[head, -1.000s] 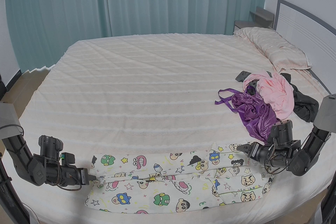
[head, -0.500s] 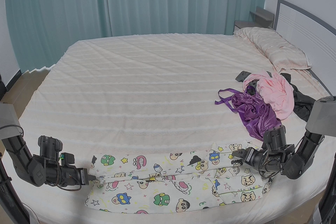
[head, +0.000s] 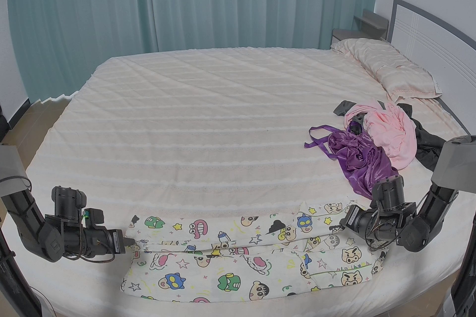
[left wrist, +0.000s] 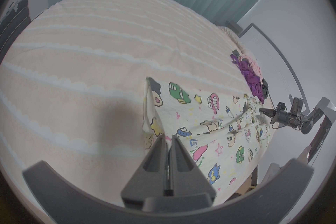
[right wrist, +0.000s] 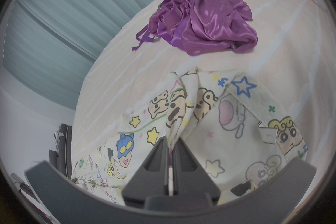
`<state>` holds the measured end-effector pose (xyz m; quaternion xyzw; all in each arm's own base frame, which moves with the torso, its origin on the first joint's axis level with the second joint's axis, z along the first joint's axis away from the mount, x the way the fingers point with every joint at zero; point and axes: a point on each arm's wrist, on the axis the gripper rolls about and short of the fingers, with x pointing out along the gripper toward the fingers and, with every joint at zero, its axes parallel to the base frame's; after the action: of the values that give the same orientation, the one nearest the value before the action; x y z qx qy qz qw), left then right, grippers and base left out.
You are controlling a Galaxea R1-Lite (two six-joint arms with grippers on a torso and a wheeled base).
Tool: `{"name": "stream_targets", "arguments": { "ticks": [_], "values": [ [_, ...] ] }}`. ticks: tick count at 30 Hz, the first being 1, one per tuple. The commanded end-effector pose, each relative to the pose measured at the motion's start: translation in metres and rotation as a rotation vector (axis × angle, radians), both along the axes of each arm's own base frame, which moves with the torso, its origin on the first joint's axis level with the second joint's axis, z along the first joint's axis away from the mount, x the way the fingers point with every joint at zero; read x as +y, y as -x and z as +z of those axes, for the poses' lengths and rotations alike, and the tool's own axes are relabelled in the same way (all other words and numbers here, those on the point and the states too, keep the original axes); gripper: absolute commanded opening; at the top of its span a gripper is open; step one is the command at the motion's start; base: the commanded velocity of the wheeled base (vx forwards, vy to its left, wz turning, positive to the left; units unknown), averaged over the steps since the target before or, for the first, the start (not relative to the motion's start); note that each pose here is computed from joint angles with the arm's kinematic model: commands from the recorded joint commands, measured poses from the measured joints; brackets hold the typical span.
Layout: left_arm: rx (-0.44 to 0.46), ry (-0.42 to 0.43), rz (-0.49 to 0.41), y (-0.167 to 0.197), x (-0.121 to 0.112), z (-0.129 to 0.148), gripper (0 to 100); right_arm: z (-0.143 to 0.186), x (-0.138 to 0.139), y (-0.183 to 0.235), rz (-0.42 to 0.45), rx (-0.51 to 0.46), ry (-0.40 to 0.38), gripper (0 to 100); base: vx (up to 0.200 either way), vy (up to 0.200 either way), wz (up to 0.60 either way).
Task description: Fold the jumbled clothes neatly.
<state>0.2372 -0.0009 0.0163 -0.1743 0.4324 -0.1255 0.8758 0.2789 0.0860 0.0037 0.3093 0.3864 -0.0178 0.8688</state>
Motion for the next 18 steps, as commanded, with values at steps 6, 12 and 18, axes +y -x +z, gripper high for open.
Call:
{"name": "stream_targets", "arguments": {
  "ticks": [6,12,18],
  "values": [
    [-0.164,0.051,0.136,-0.028,-0.001,0.039,0,0.03,-0.002,-0.012,-0.031,-0.111,-0.059,0,0.0,0.0,0.0],
    [-0.189,0.054,0.223,-0.051,-0.001,0.048,0,0.04,-0.004,-0.023,-0.047,-0.139,-0.065,0,0.0,0.0,0.0],
    [-0.183,0.102,0.25,-0.074,-0.008,0.06,0,0.053,-0.006,-0.043,-0.067,-0.188,-0.077,0,0.0,0.0,0.0]
  ]
}}
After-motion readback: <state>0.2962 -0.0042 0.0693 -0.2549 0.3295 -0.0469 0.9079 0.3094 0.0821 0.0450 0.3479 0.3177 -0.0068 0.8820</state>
